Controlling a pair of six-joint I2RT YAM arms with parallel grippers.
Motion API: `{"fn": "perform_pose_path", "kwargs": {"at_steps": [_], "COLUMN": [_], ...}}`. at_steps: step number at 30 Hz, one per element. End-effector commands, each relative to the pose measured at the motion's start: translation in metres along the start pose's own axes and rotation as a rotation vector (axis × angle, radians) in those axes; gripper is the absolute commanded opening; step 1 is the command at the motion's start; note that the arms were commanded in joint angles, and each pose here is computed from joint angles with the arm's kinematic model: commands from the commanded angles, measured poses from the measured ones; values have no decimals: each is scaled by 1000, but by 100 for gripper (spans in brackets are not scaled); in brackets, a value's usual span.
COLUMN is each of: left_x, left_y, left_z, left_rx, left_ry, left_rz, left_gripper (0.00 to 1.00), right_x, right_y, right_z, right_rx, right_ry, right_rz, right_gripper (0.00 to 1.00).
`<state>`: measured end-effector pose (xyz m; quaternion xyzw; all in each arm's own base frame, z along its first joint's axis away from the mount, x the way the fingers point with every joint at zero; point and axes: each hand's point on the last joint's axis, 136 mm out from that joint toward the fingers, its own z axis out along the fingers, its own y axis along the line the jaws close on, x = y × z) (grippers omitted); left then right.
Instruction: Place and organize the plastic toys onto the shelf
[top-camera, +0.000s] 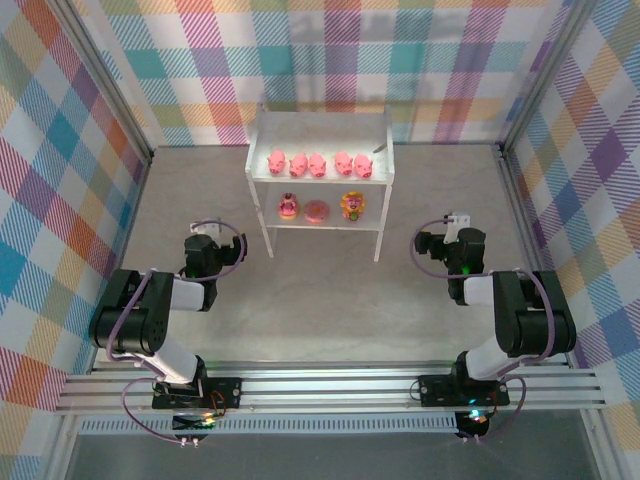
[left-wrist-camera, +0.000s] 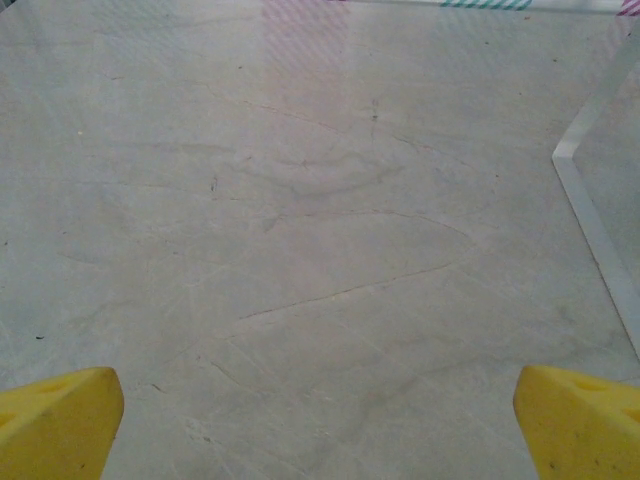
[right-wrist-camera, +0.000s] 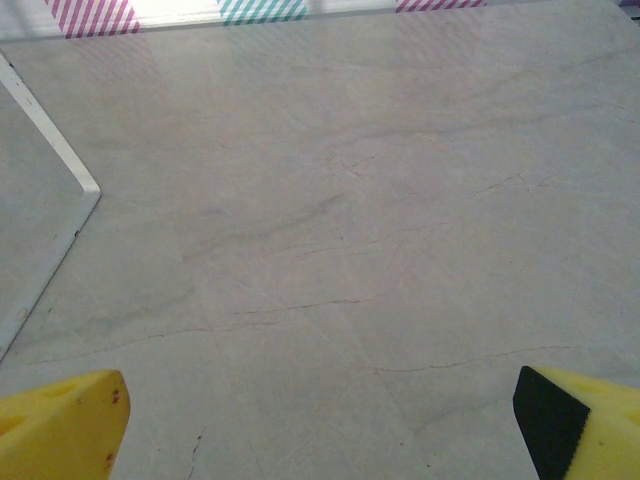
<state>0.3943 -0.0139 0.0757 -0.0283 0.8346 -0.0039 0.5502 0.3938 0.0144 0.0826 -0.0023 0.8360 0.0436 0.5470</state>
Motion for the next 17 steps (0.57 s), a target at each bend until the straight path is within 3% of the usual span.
{"fn": "perform_pose_path", "kwargs": {"at_steps": [1, 17], "left_x": [-8, -8], "left_y": [-4, -4], "left_z": [2, 3], "left_rx": [16, 18], "left_ry": [-18, -16], "left_rz": [11, 9], "left_gripper": [100, 100], "right_x": [-9, -9], "right_y": [3, 2], "right_z": [0, 0], "right_rx": [-13, -12], "right_ry": [-26, -26], "right_rz": [7, 6], "right_gripper": [99, 99]}}
